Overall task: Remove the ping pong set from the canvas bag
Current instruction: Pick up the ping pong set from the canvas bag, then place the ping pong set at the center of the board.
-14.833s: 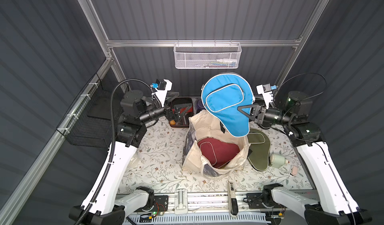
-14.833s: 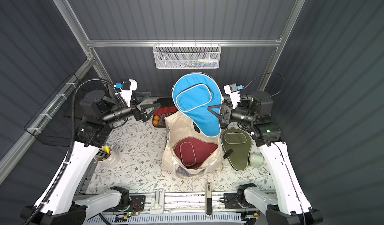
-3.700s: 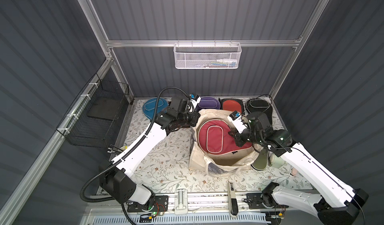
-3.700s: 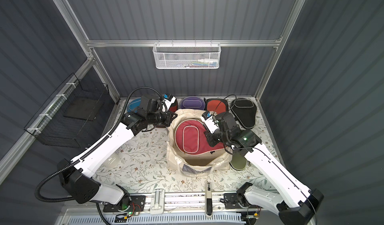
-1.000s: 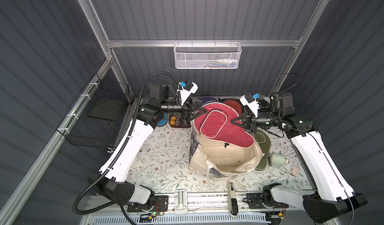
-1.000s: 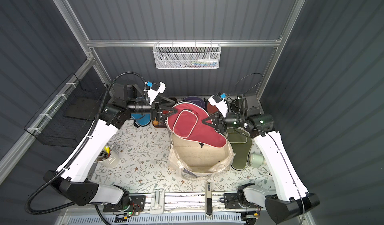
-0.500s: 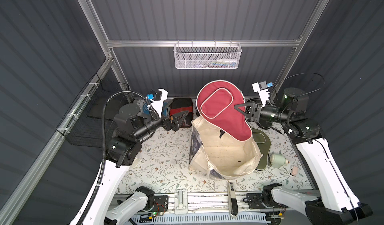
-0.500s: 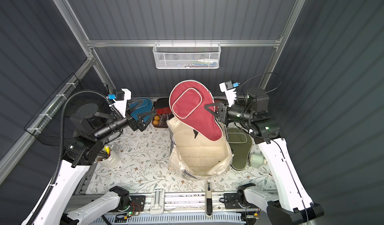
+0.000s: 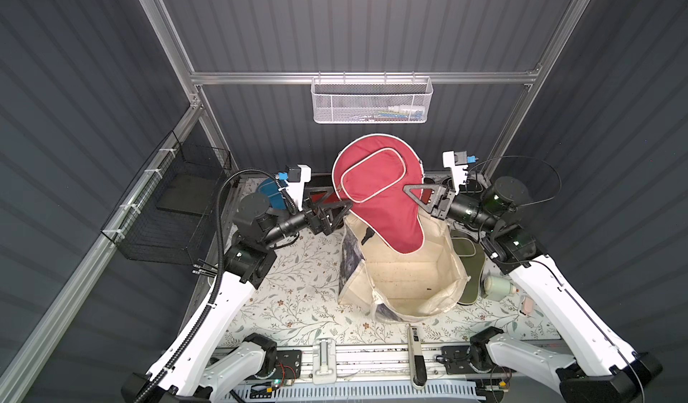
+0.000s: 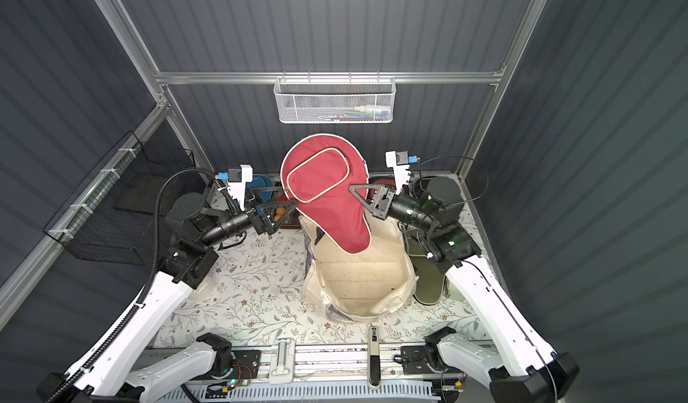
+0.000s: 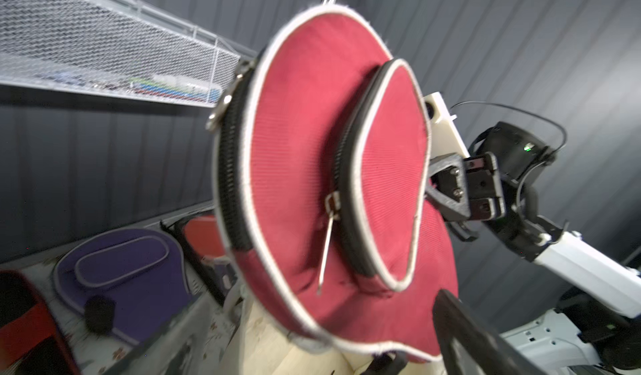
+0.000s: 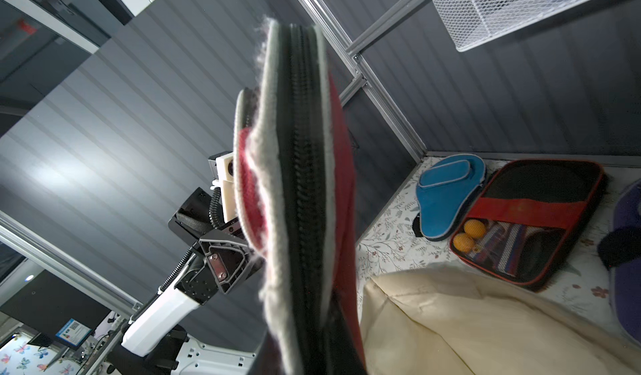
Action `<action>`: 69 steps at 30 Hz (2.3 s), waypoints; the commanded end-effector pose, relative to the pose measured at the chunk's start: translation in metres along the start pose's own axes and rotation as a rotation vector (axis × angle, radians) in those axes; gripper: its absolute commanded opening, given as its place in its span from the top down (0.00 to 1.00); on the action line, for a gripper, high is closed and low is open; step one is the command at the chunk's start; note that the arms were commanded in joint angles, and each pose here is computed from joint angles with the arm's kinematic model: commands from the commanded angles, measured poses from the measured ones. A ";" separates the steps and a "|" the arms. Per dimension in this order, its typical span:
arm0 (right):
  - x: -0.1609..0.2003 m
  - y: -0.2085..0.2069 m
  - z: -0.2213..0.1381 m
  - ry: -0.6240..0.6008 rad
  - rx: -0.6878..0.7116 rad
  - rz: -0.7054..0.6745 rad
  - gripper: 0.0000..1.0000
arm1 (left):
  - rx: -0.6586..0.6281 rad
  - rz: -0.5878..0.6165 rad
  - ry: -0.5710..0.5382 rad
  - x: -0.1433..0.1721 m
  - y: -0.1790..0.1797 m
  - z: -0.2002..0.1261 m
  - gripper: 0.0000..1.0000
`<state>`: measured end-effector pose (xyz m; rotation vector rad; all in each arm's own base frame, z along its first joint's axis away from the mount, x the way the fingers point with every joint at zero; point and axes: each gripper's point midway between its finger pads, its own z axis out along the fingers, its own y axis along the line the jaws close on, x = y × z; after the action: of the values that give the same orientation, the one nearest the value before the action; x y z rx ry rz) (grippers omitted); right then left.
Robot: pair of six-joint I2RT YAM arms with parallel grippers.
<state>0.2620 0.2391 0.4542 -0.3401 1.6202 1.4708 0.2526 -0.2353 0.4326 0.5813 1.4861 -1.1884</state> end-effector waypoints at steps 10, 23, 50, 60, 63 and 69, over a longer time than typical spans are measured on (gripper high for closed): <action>-0.028 0.040 0.034 -0.170 -0.212 -0.045 1.00 | 0.090 0.003 -0.048 0.000 -0.007 0.005 0.00; 0.001 0.023 0.055 -0.162 -0.169 -0.029 1.00 | 0.075 0.074 -0.113 -0.033 -0.018 0.002 1.00; 0.028 -0.072 -0.082 0.111 0.510 -0.265 0.01 | -0.714 -0.022 0.660 0.120 0.086 -0.129 1.00; 0.042 -0.080 -0.085 0.118 0.505 -0.234 0.01 | -0.709 -0.249 0.798 0.193 0.150 -0.136 1.00; 0.043 -0.081 -0.085 0.117 0.507 -0.228 0.01 | -0.720 -0.274 0.846 0.211 0.161 -0.138 1.00; 0.045 -0.087 -0.085 0.124 0.519 -0.223 0.01 | -0.818 -0.266 0.905 0.227 0.180 -0.153 1.00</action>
<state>0.2609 0.1558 0.3542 -0.3041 1.9335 0.8334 0.2560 -0.0870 0.1303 0.3227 2.7622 -0.4093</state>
